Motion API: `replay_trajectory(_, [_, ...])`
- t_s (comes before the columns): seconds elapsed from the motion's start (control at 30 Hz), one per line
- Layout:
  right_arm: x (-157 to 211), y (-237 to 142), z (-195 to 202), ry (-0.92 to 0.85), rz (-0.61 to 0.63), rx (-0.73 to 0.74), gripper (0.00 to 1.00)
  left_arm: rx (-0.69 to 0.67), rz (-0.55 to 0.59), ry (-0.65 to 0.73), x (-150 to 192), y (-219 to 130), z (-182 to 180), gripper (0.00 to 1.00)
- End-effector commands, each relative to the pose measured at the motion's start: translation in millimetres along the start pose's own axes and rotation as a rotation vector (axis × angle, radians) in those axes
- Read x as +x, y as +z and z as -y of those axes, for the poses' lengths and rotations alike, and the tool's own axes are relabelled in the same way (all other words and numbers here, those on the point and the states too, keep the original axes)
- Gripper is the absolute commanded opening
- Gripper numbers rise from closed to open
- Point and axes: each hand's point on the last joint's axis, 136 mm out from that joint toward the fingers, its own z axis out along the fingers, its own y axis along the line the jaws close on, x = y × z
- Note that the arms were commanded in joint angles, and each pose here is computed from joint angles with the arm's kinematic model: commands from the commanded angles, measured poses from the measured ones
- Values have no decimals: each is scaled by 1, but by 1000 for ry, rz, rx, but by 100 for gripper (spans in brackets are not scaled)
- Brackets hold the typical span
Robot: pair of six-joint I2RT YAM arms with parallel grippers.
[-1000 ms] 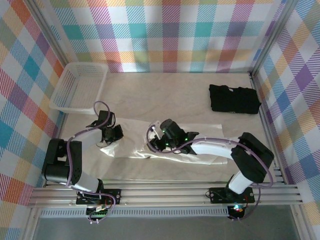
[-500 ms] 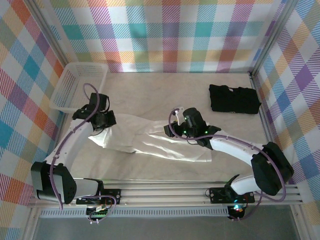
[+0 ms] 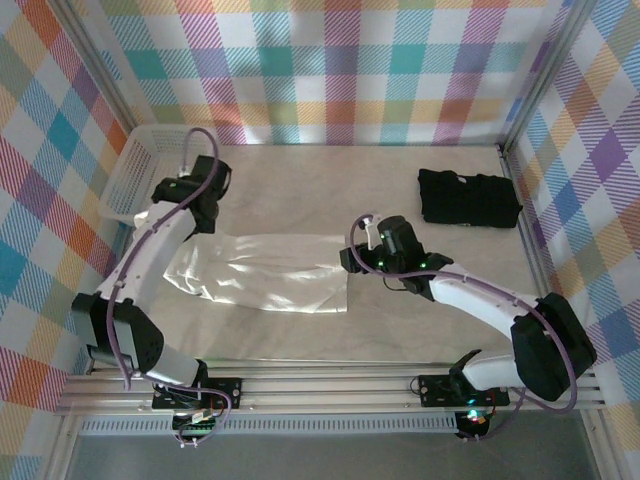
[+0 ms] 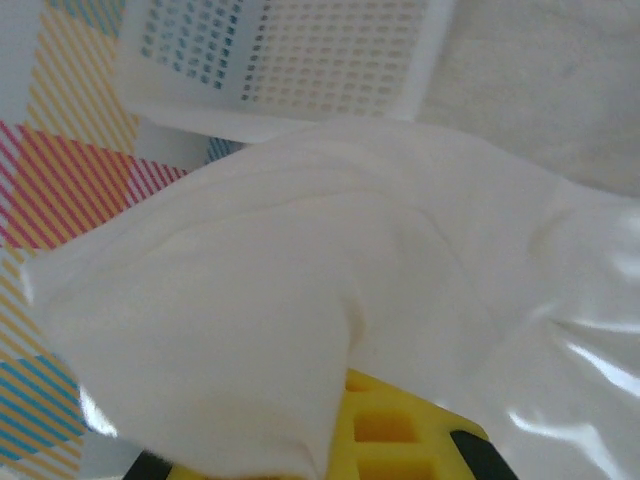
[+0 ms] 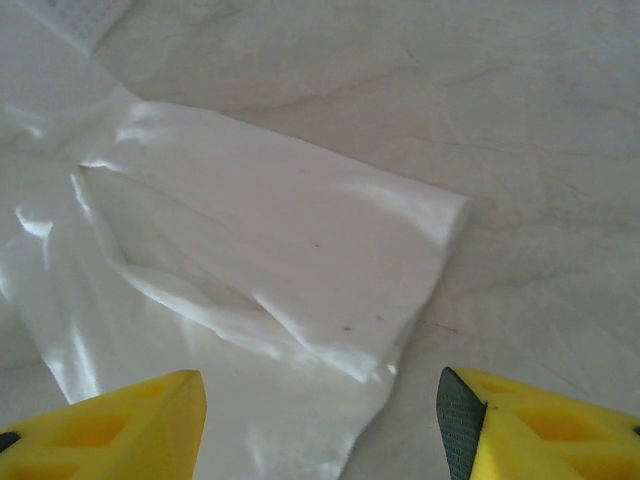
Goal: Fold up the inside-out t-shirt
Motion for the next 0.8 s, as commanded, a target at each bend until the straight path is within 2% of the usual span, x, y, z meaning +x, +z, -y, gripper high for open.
replay_trajectory(0.0, [10, -2, 11, 39, -27, 34, 64, -13, -20, 88, 5, -7, 18, 0])
replay_trajectory(0.47, [17, -17, 45, 79, -40, 134, 65, 202, -19, 246, 30, -45, 147, 0])
replay_trajectory(0.77, [21, -21, 53, 96, -51, 159, 65, 276, -8, 332, 32, -76, 204, 0])
